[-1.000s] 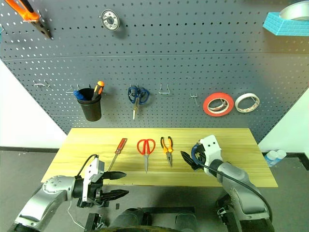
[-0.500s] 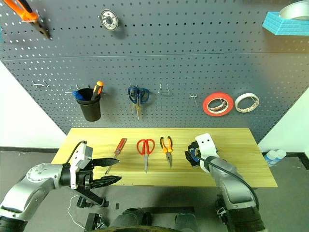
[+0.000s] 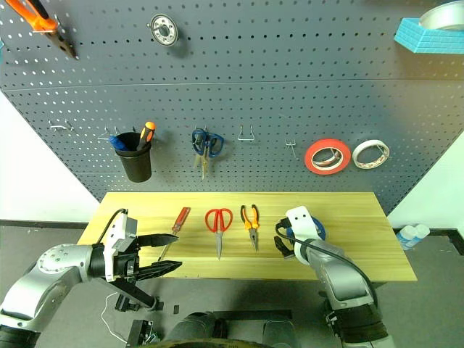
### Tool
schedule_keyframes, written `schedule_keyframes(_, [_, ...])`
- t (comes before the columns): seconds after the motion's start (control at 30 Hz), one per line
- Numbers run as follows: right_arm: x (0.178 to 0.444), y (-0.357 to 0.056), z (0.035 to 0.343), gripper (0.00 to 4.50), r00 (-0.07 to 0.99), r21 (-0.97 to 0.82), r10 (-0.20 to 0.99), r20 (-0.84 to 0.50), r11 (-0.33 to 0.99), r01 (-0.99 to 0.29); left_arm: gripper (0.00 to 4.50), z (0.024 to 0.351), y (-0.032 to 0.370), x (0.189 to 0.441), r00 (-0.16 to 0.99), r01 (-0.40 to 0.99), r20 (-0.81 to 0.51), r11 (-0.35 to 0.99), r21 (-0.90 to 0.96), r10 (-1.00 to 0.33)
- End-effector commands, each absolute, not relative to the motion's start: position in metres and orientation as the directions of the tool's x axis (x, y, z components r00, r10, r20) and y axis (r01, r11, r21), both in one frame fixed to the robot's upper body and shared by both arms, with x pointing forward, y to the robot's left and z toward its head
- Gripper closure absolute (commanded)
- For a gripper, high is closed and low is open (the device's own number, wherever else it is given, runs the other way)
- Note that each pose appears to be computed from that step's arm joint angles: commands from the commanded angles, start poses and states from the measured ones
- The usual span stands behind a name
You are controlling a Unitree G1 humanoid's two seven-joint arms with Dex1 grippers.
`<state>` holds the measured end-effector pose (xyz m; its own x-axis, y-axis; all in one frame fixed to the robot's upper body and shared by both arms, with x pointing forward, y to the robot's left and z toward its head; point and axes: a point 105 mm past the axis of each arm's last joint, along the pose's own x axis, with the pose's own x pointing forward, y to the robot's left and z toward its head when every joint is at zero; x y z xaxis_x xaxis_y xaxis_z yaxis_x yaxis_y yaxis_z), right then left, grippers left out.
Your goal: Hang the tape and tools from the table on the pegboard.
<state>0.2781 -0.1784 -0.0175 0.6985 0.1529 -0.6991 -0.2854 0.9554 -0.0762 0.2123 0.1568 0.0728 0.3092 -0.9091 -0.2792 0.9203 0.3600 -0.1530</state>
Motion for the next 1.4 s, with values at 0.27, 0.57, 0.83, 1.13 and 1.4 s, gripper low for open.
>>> schedule_keyframes(0.27, [0.293, -0.182, -0.02, 0.0, 0.67, -0.101, 0.09, -0.736, 0.965, -0.241, 1.03, 0.096, 0.158, 0.228, 0.373, 0.917, -0.189, 0.392, -0.073, -0.908])
schedule_keyframes(0.57, [0.304, -0.169, -0.028, 0.0, 0.632, -0.072, 0.125, -0.765, 0.958, -0.276, 1.03, 0.1, 0.153, 0.226, 0.361, 0.922, -0.184, 0.38, -0.079, -0.914])
schedule_keyframes(0.83, [0.312, -0.165, -0.026, 0.0, 0.632, -0.087, 0.155, -0.759, 0.938, -0.334, 1.03, 0.104, 0.144, 0.205, 0.348, 0.921, -0.175, 0.371, -0.118, -0.921])
schedule_keyframes(1.13, [0.322, -0.171, -0.018, 0.0, 0.662, -0.126, 0.138, -0.737, 0.934, -0.335, 1.03, 0.101, 0.144, 0.186, 0.348, 0.909, -0.196, 0.381, -0.169, -0.917])
schedule_keyframes(1.4, [0.326, -0.174, -0.012, 0.0, 0.691, -0.163, 0.095, -0.716, 0.941, -0.297, 1.03, 0.107, 0.14, 0.189, 0.337, 0.917, -0.185, 0.366, -0.161, -0.923])
